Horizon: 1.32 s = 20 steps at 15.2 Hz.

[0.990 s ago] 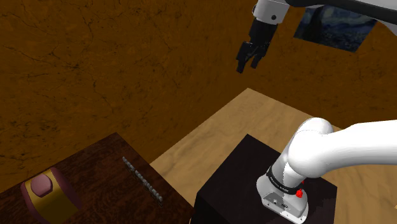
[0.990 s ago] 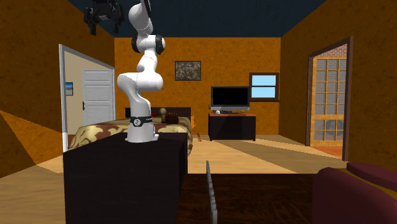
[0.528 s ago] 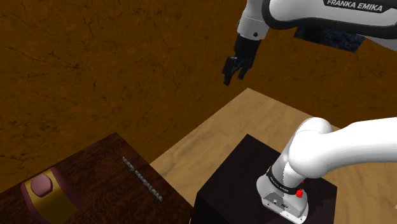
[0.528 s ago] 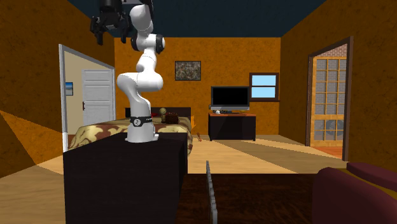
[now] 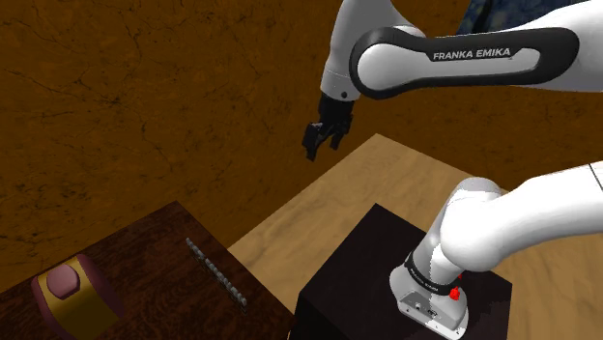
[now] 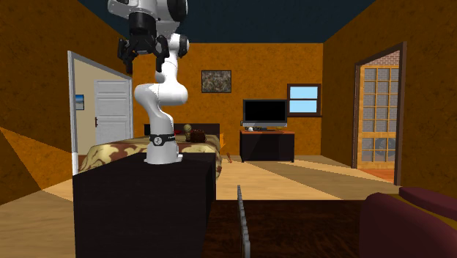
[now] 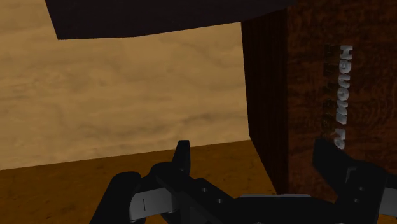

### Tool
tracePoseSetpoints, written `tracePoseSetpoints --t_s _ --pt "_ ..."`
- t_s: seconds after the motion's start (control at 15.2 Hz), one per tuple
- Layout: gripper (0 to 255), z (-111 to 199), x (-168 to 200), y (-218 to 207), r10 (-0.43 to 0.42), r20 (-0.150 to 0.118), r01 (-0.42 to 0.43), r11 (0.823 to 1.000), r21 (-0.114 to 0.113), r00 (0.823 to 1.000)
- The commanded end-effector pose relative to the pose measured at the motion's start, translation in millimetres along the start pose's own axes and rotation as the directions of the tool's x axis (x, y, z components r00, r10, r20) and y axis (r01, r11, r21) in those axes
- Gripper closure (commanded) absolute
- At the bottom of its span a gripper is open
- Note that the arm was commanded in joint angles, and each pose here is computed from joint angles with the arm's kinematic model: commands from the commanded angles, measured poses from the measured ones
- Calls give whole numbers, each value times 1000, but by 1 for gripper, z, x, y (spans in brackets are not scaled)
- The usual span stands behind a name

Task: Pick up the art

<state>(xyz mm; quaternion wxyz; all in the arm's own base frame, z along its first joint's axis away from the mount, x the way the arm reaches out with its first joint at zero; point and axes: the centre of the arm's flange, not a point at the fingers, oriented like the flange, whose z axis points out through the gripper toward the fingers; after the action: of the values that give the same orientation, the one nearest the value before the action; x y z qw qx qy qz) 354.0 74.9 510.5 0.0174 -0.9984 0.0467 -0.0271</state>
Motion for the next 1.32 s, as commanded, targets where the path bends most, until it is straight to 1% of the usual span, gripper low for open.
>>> tracePoseSetpoints --t_s 0.0,1.25 --pt "0 19 5 -14 -6 1 6 1000 2 1000" --pt "0 212 55 -167 -61 26 60 998 10 998"
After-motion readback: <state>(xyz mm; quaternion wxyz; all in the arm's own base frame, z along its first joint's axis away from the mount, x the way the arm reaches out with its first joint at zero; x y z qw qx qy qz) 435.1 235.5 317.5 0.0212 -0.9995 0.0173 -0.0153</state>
